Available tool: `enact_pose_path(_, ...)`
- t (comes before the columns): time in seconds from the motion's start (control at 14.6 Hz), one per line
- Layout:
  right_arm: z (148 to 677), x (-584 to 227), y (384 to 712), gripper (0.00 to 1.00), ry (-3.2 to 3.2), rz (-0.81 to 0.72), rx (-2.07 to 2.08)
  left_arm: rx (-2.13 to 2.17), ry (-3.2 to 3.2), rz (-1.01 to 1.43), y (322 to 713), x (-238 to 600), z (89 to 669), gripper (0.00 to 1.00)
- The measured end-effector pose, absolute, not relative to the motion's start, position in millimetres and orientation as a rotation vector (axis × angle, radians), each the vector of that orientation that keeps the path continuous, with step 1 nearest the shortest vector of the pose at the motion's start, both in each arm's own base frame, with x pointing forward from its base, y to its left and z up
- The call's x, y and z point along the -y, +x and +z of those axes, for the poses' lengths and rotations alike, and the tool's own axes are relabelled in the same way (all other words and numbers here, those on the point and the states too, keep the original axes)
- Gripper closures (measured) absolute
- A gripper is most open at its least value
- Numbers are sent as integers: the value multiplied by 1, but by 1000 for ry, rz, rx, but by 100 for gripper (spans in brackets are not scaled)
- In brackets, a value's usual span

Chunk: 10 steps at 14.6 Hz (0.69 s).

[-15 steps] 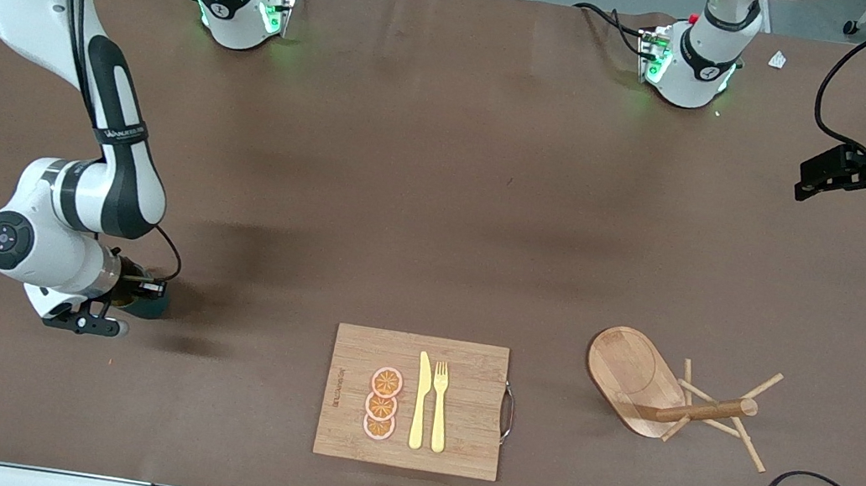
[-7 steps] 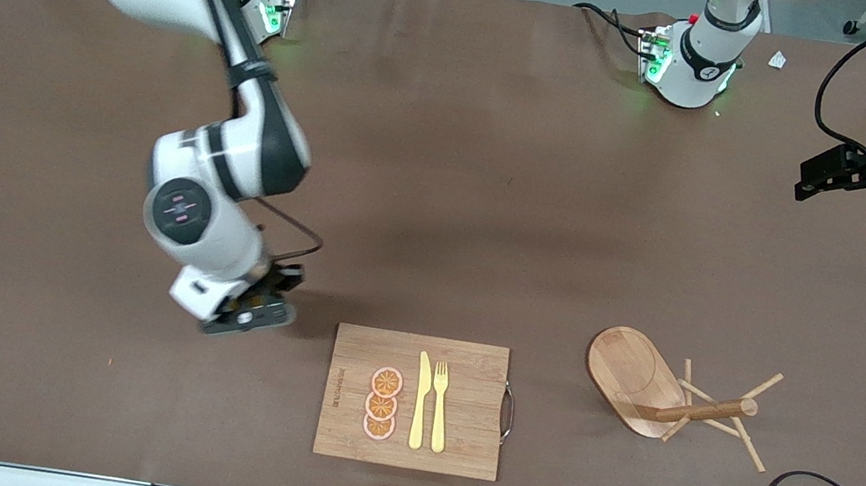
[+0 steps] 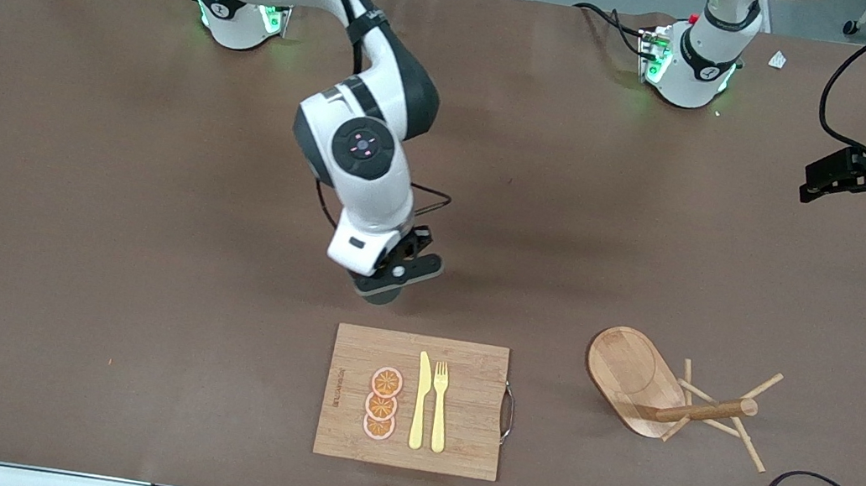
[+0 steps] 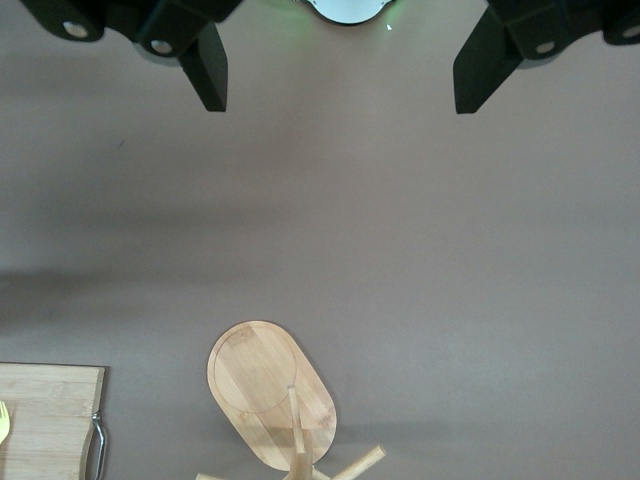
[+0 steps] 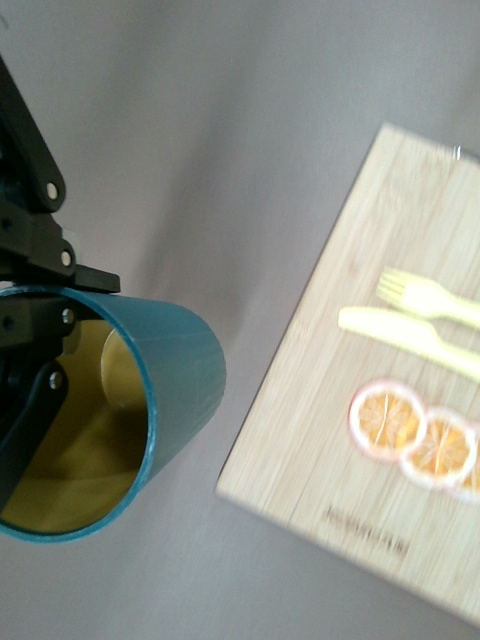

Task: Pass cup and hang on rack
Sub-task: 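Carry the mug toward the table middle while the left gripper approaches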

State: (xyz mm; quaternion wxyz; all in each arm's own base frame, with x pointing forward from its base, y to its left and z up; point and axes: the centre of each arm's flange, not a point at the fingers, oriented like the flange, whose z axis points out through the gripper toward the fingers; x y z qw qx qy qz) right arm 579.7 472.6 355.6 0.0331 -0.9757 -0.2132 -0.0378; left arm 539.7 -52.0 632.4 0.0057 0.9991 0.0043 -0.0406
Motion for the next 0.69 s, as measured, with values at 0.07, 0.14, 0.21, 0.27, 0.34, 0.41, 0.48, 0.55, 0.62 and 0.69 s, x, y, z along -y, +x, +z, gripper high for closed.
enact_pose_path(0.07,350,-487,572,96,-2995,-134,650,-15,3127,-137,541,52,630,0)
enact_pose_path(0.14,344,-501,565,96,-2987,-154,628,-15,3127,-155,541,51,626,0)
enact_pose_path(0.21,336,-514,558,96,-2979,-173,602,-16,3126,-175,542,51,622,0)
enact_pose_path(0.27,327,-526,552,96,-2967,-189,571,-16,3126,-191,543,51,617,0)
enact_pose_path(0.34,317,-536,547,96,-2951,-193,538,-16,3125,-206,544,51,613,0)
enact_pose_path(0.41,306,-543,543,96,-2941,-190,511,-16,3125,-219,544,51,609,0)
enact_pose_path(0.48,295,-549,541,96,-2935,-190,481,-15,3124,-229,544,51,606,0)
enact_pose_path(0.55,284,-553,539,96,-2934,-188,457,-13,3124,-237,545,52,603,0)
enact_pose_path(0.62,273,-556,537,96,-2936,-181,441,-9,3124,-246,544,54,601,0)
enact_pose_path(0.69,265,-558,535,96,-2939,-171,429,-3,3124,-254,544,56,598,0)
